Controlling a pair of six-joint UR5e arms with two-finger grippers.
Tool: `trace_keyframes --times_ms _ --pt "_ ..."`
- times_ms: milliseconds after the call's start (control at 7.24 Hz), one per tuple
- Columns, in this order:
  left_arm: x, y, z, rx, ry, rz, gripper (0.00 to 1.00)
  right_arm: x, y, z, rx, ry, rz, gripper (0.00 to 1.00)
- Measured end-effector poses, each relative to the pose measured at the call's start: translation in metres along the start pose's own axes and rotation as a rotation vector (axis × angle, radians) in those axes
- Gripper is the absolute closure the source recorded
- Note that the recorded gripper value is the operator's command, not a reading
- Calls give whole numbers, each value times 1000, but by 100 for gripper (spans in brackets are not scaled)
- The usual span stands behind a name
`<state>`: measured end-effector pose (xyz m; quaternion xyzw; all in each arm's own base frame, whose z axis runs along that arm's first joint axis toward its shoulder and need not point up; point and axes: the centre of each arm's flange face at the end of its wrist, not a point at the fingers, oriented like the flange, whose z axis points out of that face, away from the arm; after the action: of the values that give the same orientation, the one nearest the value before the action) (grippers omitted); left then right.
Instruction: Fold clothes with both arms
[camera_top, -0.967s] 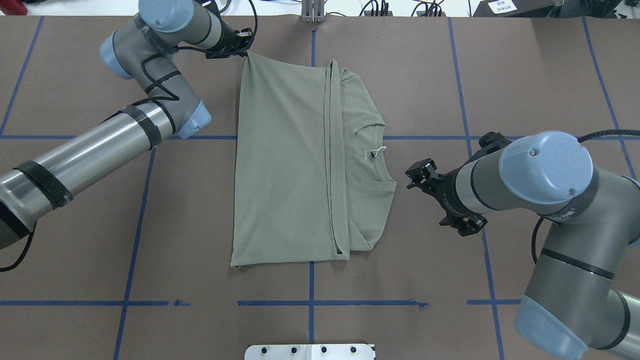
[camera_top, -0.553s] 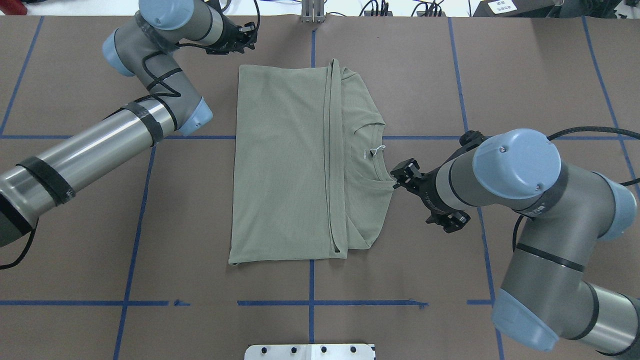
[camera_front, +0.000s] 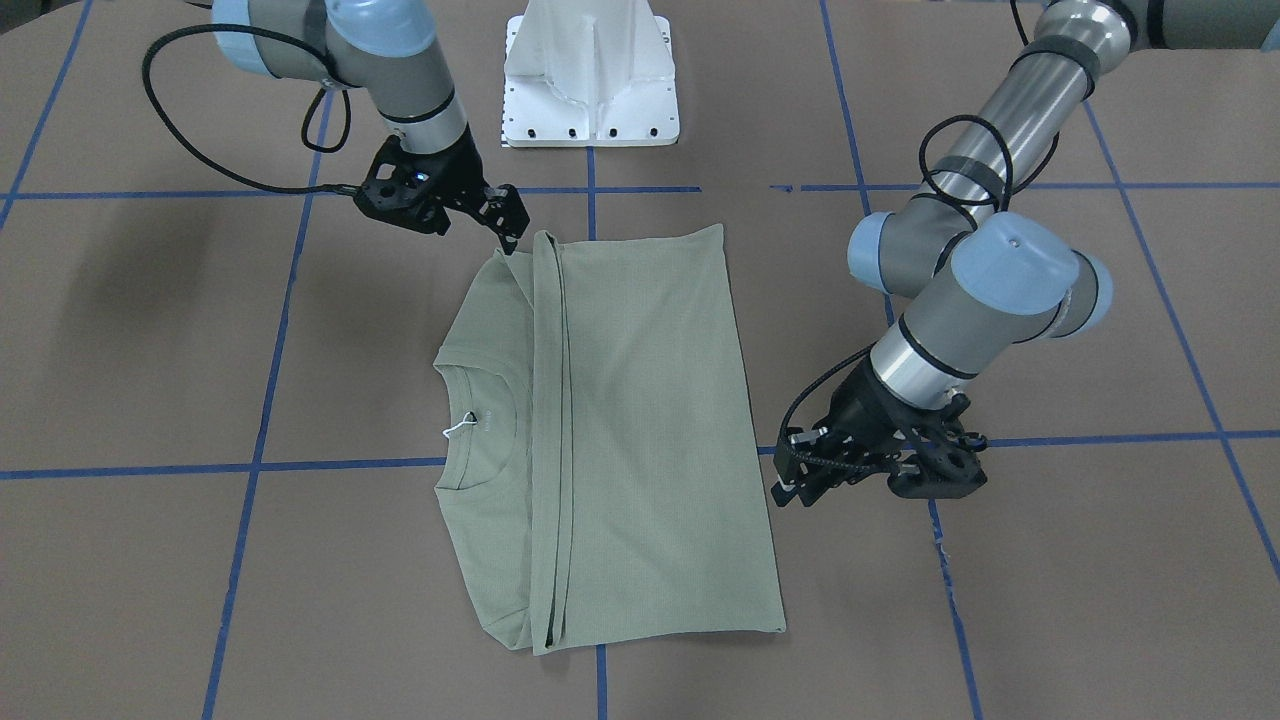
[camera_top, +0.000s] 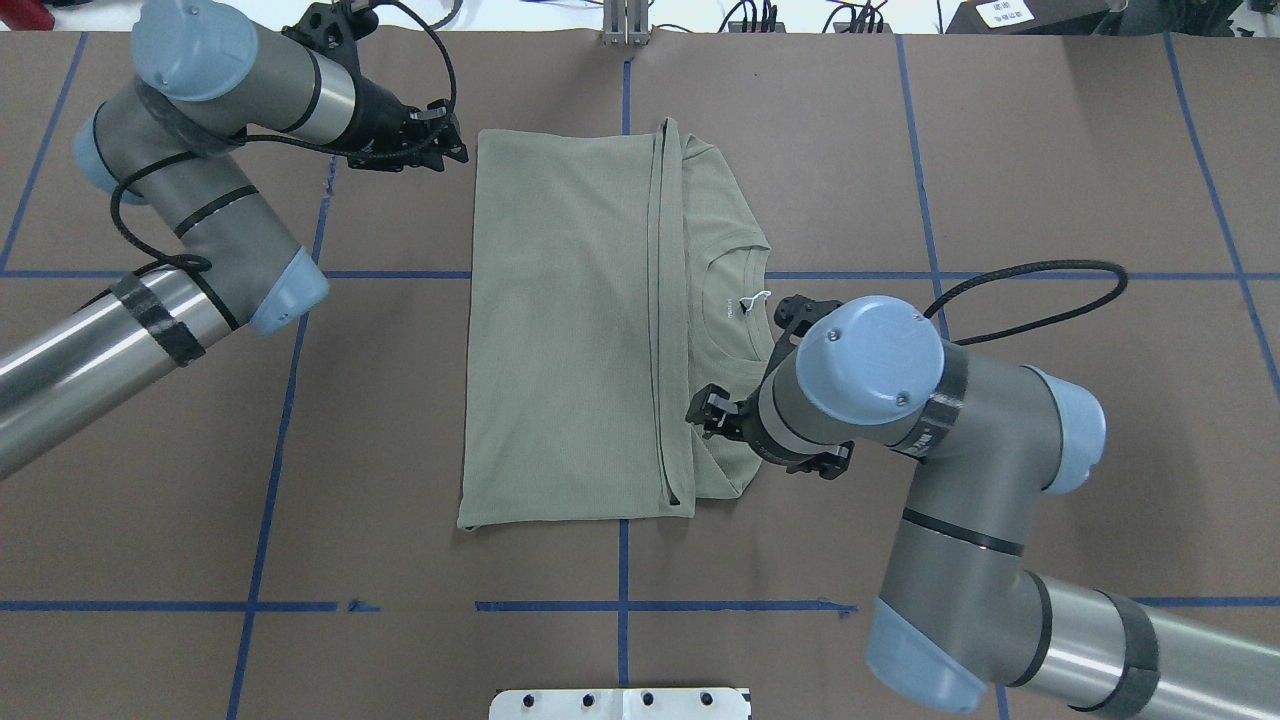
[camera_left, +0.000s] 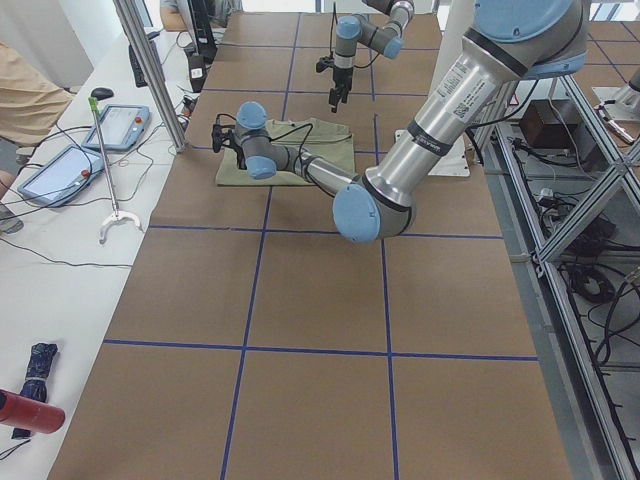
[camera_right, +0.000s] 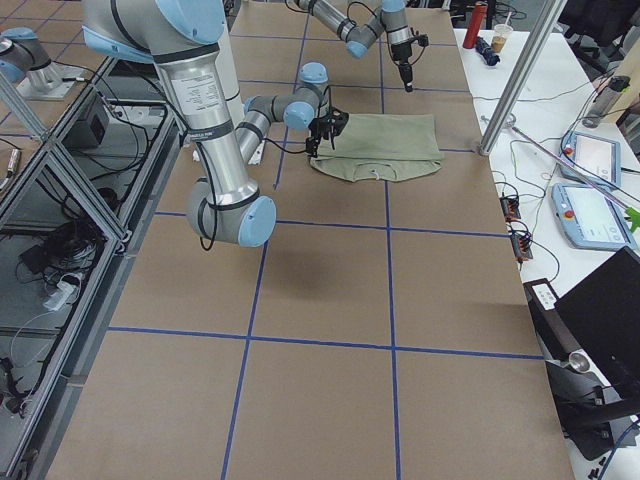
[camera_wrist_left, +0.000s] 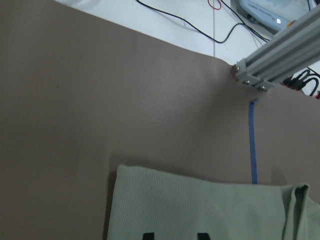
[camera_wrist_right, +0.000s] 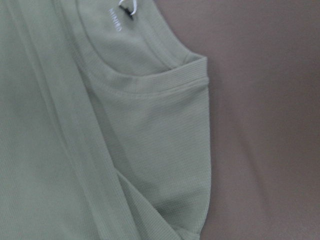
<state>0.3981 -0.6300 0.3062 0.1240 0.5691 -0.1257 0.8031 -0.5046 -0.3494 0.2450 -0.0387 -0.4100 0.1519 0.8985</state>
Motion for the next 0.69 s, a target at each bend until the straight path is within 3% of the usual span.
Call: trace_keyframes --times_ms 138,415,691 --pt "-12 8 -10 -2 -2 0 65 -21 10 11 -20 44 -176 0" --pt "-24 16 -17 -9 -4 2 65 -57 19 26 -56 120 -450 0" --pt "-35 22 -18 -33 -7 2 65 -81 17 41 -87 179 -647 0"
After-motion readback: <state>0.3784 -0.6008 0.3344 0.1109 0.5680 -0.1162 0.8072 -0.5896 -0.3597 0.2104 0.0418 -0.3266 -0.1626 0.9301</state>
